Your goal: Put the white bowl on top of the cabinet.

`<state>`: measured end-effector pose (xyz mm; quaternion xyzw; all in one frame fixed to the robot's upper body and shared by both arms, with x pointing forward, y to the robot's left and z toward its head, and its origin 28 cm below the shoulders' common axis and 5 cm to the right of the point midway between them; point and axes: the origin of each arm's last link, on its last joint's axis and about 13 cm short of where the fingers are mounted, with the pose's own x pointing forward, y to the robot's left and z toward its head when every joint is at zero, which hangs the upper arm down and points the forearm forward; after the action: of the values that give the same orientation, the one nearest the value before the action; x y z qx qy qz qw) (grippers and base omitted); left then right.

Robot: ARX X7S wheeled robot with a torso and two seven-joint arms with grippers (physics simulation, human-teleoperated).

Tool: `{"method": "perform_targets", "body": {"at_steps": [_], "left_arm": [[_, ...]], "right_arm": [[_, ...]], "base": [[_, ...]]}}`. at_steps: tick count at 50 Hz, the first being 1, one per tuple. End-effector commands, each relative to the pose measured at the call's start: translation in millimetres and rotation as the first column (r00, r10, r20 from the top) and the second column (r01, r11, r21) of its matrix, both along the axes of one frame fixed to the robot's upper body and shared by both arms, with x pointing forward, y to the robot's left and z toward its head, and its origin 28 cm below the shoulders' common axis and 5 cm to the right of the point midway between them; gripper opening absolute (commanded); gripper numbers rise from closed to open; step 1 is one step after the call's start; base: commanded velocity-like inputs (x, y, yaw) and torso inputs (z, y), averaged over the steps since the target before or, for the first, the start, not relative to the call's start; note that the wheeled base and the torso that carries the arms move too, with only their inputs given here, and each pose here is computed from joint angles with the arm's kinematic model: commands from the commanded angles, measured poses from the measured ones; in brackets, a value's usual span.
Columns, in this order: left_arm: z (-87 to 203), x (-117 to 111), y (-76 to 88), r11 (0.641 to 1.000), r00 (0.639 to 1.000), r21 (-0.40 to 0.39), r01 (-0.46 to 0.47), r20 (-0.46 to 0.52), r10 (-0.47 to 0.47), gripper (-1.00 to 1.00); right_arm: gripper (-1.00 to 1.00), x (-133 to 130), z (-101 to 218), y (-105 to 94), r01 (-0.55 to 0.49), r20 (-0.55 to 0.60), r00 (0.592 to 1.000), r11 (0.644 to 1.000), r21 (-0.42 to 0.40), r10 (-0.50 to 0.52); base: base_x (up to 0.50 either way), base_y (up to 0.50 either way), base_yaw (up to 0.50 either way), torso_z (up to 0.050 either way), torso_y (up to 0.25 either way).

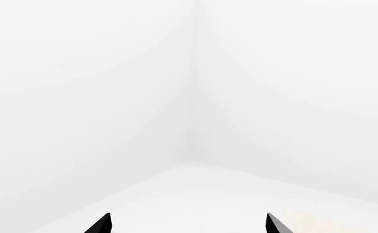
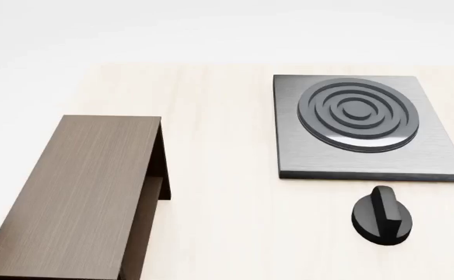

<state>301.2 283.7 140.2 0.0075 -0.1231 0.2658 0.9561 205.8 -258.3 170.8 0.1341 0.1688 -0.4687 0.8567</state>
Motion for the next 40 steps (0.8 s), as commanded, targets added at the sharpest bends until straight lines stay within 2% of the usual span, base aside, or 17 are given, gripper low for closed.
{"method": "perform_targets", "body": {"at_steps": [1, 25, 40], "left_arm": [[0, 0, -0.4, 1.000, 1.000, 0.005, 0.000, 0.000, 0.000, 1.00], [0, 1, -1.6, 1.000, 1.000, 0.006, 0.004, -0.001, -0.004, 1.00], [0, 1, -1.1, 1.000, 1.000, 0.006, 0.002, -0.004, -0.002, 1.00]], "right_arm": [[1.00, -1, -8, -4.0, 0.008, -0.008, 1.000, 0.999, 0.034, -0.008], [1.00, 19, -16, -4.1, -0.065, -0.042, 0.997, 0.998, 0.001, 0.065], [1.00, 21, -26, -13.2, -0.013, -0.043, 0.999, 0.996, 0.091, 0.017]], "base": [[0.00, 0.00, 0.00, 0.000, 0.000], [0.00, 0.00, 0.00, 0.000, 0.000], [0.00, 0.00, 0.00, 0.000, 0.000]]}}
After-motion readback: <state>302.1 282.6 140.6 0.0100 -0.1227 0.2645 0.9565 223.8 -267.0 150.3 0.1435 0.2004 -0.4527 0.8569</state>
